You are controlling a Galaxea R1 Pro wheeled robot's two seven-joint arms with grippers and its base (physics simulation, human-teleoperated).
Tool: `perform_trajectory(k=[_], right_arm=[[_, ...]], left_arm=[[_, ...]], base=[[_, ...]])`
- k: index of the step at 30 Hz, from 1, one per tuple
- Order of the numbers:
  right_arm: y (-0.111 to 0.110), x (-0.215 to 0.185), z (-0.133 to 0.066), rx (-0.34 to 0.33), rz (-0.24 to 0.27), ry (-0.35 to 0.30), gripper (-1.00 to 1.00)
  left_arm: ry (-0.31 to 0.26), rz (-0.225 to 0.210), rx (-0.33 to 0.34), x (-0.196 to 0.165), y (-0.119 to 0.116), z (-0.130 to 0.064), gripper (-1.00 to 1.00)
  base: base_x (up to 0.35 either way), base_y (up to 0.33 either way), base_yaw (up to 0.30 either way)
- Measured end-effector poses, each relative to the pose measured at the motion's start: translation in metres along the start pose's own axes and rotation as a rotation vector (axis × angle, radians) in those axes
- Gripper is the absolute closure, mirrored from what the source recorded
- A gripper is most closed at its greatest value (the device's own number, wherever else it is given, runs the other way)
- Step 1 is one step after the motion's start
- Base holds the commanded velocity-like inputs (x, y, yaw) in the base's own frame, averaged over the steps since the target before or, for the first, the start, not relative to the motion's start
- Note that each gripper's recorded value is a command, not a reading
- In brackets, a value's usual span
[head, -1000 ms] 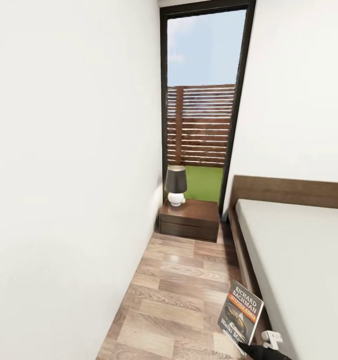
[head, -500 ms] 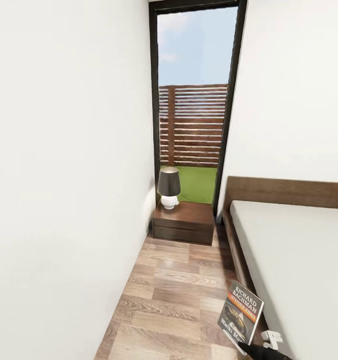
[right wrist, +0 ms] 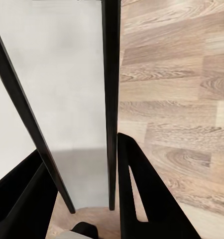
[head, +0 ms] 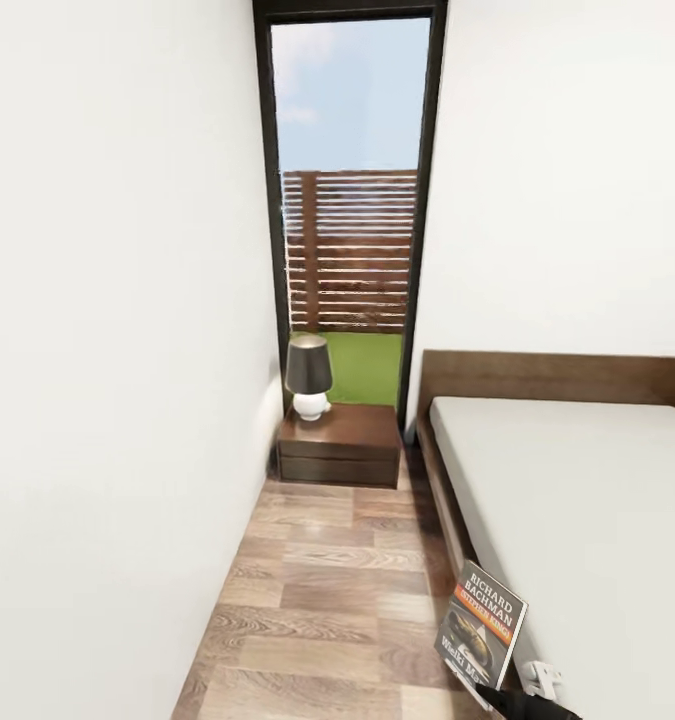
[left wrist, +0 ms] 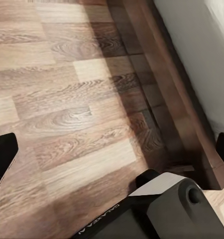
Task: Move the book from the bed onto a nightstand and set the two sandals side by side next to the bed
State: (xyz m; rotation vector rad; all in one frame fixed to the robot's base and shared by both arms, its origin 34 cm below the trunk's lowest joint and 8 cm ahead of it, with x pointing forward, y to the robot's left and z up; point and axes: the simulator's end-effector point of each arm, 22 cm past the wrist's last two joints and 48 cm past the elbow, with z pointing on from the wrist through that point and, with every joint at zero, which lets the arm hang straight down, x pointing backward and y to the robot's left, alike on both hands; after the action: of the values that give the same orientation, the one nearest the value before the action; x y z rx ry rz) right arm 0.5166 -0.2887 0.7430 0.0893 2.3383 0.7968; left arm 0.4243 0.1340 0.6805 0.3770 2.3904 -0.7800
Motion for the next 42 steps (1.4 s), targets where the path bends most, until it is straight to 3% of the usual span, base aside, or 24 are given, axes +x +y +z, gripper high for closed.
perform_trajectory(k=[18,31,42], right_arm=[[0.0000,0.0006,-0.0001,0.000,-0.001,0.002,1.00],[-0.0001,0.0000,0.0003,0.000,0.000,0.000,1.00],[0.0000,0.0001,-0.0001,0.000,0.000,0.000,1.00]], left_arm=[[0.000,0.000,0.000,0.0000,0.0000,0.0000,-1.00],[0.000,0.000,0.000,0.0000,0.0002,0.0002,-1.00],[0.000,0.000,0.000,0.0000,0.0000,-0.0001,-1.00]], base=[[0.321,0.000,-0.009],[0.044,0.000,-0.155],[0.311,0.000,-0.002]])
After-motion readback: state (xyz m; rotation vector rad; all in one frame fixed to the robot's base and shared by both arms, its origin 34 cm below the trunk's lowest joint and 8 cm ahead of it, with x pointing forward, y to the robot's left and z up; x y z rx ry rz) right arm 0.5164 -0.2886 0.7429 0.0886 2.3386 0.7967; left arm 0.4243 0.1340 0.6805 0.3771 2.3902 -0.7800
